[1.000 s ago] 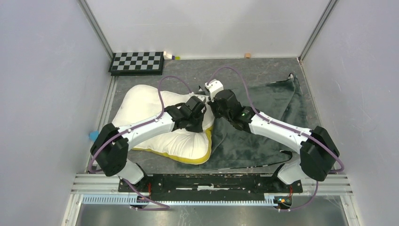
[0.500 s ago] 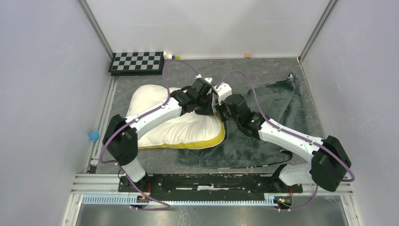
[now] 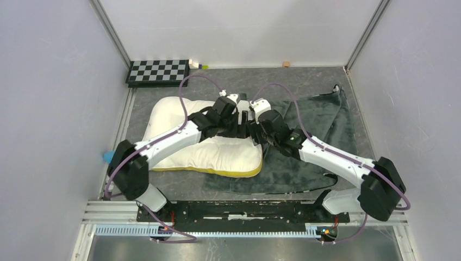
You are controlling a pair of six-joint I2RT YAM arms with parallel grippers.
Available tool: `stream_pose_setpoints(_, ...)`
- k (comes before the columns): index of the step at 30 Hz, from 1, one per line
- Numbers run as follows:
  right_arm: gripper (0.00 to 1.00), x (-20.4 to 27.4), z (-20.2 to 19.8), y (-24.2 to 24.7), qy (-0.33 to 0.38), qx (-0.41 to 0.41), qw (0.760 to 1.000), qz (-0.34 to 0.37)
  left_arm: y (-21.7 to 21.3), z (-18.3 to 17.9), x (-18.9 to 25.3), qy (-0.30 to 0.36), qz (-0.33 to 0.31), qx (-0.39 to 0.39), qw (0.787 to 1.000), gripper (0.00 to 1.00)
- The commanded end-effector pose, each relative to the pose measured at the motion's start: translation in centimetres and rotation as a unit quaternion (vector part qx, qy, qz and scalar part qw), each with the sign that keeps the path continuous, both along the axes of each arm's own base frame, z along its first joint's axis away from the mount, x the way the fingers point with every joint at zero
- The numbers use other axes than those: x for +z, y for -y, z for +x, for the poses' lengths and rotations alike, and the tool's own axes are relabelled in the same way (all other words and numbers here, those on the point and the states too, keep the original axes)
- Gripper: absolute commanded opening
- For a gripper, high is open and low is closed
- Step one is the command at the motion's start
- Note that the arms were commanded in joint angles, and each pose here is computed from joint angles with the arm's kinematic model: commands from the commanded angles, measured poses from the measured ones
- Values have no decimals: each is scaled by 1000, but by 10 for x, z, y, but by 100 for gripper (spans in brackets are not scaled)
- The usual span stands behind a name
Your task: Put the pillow into the pillowcase
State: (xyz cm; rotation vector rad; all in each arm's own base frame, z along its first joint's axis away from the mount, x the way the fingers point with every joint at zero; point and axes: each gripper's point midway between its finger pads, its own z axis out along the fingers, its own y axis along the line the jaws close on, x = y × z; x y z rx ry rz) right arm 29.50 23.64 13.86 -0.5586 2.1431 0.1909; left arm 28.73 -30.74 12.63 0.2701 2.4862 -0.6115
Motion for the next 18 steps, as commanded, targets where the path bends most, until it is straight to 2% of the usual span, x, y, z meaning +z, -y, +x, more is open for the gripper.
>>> stream_pose_setpoints(1, 68, 24, -5, 14, 23, -34, 999, 25, -12, -19, 51, 60, -15, -8, 998, 90)
stream_pose_setpoints(5, 73, 16, -18, 28, 15, -49, 998, 34, -24, -45, 49, 72, 22, -15, 997, 100)
stream_pose_setpoints(10, 75, 8, -30, 43, 11, -66, 997, 36, -27, -68, 28, 71, 66, -25, 995, 100)
stream_pose_setpoints(15, 75, -9, -38, 51, -2, -80, 996, 38, -16, -68, 5, 67, 94, -25, 993, 100)
stream_pose_setpoints(16, 75, -12, -39, 50, -6, -80, 996, 41, -16, -64, -1, 68, 103, -18, 992, 97)
stream_pose_setpoints(18, 75, -19, -42, 49, -14, -78, 996, 46, -17, -58, -13, 66, 122, -6, 990, 84)
